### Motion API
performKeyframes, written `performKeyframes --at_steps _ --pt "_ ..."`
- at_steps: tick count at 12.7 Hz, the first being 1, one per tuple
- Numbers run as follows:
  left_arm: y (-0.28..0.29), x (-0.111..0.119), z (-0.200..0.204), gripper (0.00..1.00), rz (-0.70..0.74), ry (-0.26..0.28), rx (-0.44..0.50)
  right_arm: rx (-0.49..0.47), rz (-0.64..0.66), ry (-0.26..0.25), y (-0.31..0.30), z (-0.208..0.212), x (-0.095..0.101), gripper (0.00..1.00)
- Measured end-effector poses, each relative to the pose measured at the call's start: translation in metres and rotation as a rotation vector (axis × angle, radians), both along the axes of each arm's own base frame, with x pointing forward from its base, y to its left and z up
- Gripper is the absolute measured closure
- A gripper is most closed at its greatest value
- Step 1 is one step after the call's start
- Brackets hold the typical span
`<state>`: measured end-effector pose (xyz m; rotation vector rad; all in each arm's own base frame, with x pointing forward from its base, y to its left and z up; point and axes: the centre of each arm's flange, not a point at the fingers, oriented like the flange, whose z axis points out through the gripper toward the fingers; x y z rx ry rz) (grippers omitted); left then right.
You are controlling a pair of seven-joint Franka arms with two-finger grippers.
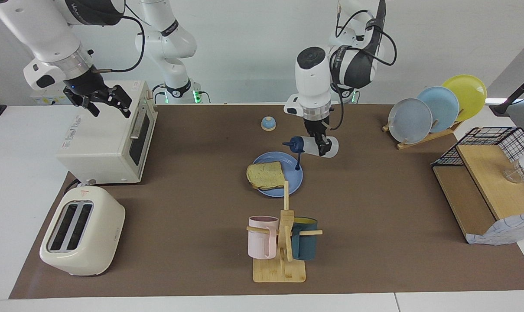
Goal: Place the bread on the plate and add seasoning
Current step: 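Tip the bottle upside down over the bread with the left gripper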
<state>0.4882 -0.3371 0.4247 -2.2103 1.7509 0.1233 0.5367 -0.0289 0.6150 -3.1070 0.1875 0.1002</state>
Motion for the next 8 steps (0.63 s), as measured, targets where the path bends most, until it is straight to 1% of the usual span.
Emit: performKeyframes --at_steps 1,3,4,5,6,8 --pt "-0.012 0.004 -0.014 0.54 -0.005 -0.009 0.058 -0.023 0.016 -0.005 0.006 0.001 0.002 0.00" --pt "-0.040 0.003 -0.045 0.54 -0.053 -0.019 0.204 -0.031 0.026 -0.009 0.010 0.003 0.004 0.00" --pt "-0.056 -0.001 -0.062 0.54 -0.079 -0.030 0.278 -0.031 0.026 -0.004 0.010 0.001 0.005 0.00" --pt "-0.068 -0.003 -0.074 0.54 -0.102 -0.045 0.335 -0.030 0.026 0.013 0.010 -0.002 0.004 0.00" --pt "-0.074 -0.003 -0.081 0.54 -0.121 -0.066 0.387 -0.029 0.026 0.033 0.010 -0.005 0.002 0.00" --pt "-0.069 0.003 -0.078 0.54 -0.141 -0.105 0.472 -0.028 0.026 0.044 0.010 -0.008 0.002 0.00"
